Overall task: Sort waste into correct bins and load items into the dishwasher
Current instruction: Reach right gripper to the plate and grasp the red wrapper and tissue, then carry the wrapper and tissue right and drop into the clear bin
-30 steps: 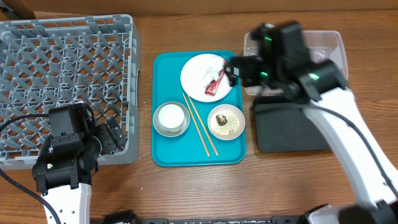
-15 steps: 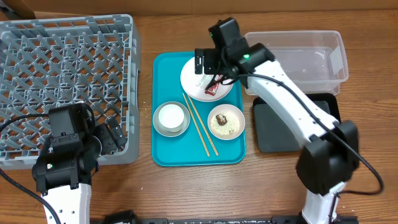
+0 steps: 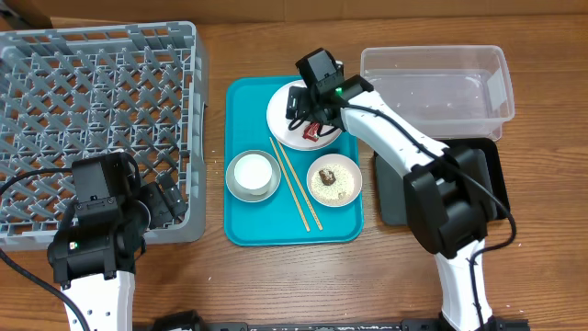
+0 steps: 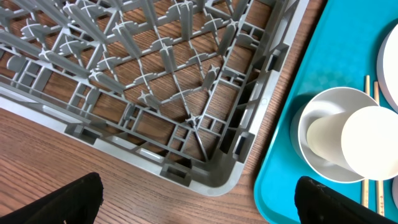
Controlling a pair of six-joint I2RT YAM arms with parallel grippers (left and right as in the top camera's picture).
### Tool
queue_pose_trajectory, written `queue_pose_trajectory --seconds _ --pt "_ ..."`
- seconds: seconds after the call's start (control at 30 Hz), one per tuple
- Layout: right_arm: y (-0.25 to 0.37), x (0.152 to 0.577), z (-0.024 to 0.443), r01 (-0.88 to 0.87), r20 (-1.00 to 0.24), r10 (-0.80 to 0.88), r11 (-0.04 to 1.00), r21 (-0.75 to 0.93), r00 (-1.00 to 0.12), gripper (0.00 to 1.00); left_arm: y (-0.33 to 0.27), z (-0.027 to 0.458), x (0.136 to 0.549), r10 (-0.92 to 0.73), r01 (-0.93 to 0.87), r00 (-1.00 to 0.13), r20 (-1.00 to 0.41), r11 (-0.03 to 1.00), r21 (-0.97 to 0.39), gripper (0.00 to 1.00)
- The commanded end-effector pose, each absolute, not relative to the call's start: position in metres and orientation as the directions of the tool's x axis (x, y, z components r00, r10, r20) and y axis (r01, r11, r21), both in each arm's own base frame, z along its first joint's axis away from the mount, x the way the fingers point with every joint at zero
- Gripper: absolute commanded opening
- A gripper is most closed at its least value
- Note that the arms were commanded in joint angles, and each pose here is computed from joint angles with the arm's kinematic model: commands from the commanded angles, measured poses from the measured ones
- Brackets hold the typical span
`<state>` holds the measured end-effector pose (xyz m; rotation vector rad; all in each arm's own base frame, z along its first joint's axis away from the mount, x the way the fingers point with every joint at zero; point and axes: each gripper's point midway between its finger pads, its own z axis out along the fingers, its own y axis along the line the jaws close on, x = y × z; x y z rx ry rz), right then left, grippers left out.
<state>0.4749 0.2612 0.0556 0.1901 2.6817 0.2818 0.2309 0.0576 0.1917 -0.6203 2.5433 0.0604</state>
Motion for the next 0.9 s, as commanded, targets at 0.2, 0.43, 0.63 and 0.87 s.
queue_pose_trajectory --seconds 0.2,0.43,0.63,0.87 --pt "0.266 0.48 0.03 0.146 -0.39 0.228 0.963 0.228 -0.892 0.73 0.057 0.201 0.234 -0.432 -0.448 -0.742 -0.512 0.888 -0.101 1.0" --pt "0.265 0.479 0.041 0.153 -0.391 0.238 0.96 0.235 -0.889 0.15 0.057 0.201 0.234 -0.432 -0.448 -0.742 -0.512 0.888 -0.101 1.0" --pt "0.25 0.489 0.108 0.111 -0.485 0.234 0.957 0.269 -0.843 0.04 0.057 0.201 0.234 -0.432 -0.448 -0.742 -0.512 0.888 -0.101 1.0" --pt "0.198 0.491 0.207 0.147 -0.608 0.307 0.943 0.3 -0.732 0.04 0.057 0.201 0.234 -0.432 -0.448 -0.742 -0.512 0.888 -0.1 1.0"
